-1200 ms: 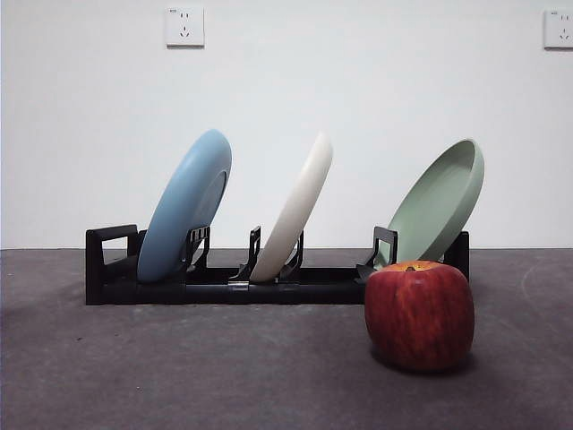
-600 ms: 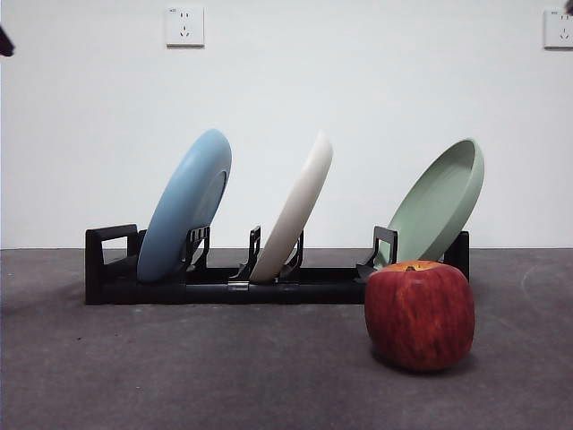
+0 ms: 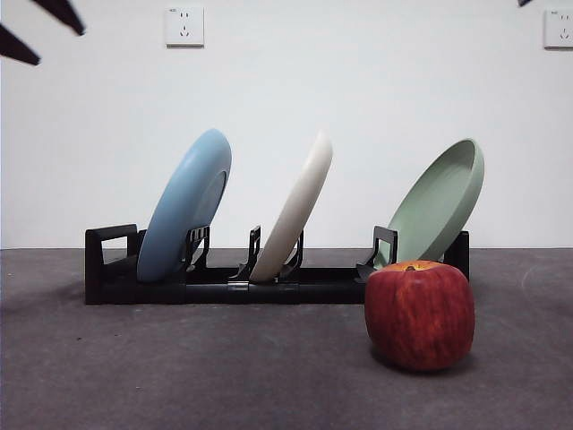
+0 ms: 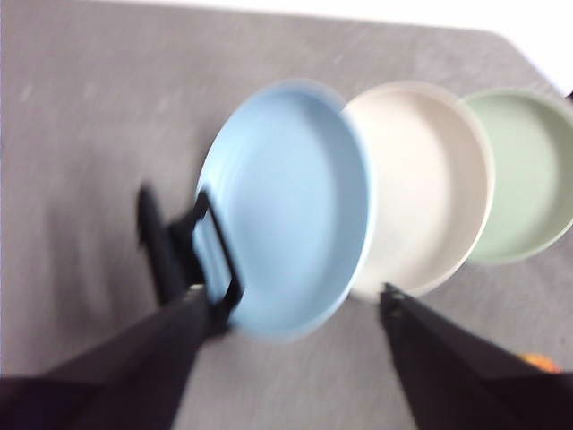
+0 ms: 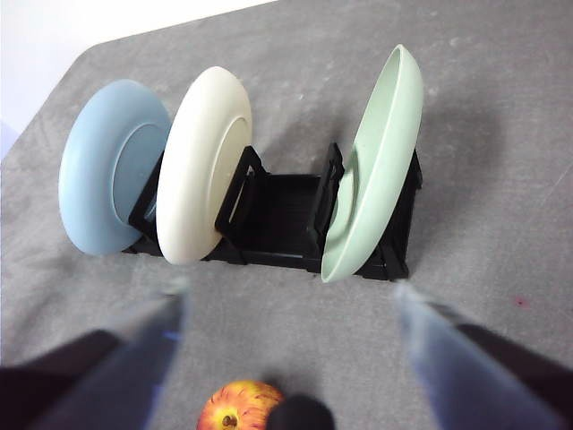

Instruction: Take the blue plate from the plate rack,put the plate on the table,take the apple from the table,put the apple in the plate

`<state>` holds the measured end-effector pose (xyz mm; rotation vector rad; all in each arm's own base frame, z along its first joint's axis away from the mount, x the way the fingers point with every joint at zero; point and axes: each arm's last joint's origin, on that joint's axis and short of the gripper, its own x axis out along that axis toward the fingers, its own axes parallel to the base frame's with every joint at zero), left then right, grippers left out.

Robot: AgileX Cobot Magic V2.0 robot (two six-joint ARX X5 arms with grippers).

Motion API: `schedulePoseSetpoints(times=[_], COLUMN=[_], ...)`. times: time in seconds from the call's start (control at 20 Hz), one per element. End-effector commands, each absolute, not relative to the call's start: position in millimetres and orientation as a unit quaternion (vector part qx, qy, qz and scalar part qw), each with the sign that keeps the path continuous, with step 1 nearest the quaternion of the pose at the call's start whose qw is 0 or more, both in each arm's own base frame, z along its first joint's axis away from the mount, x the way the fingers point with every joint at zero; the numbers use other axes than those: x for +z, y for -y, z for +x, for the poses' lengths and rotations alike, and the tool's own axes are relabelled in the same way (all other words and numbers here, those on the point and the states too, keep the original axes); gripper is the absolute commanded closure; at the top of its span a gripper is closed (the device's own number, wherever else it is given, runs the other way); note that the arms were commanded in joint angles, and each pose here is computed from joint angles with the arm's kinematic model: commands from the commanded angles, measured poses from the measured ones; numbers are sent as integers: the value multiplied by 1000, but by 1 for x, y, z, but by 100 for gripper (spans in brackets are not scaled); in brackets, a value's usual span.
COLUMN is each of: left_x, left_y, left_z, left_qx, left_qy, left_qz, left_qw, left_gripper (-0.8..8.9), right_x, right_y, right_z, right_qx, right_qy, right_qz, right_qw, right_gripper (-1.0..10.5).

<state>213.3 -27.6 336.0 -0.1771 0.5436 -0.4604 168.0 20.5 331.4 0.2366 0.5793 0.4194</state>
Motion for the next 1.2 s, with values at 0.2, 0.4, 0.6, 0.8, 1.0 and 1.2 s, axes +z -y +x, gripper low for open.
schedulePoseSetpoints(times=[0.2,0.4,0.6,0.8,1.0,1.2], left_x=[353,355,338,308,289,291], left_y=[54,82,112,128,133,135], left_z=[258,297,330,349,358,359], left_qx=[-267,-294,-291,-279,-277,-283], left_qy=[-271,-306,-340,-377,-401,-387], left_qz=[-71,-64,-46,-35,-34,-34], left_qw=[922,903,893,883,872,877], left_gripper=[465,464,464,465,471,775], right_x=[333,333,333,333,333,333], right_y=[-21,-21,-21,-21,-21,-21], right_z=[168,168,168,168,168,168], right_qx=[207,207,207,207,206,206], right_qy=[-279,-279,-279,-279,-279,-279], right_qz=[115,115,115,115,115,114], right_qw=[931,931,931,931,931,931], right_gripper=[519,519,519,519,520,520])
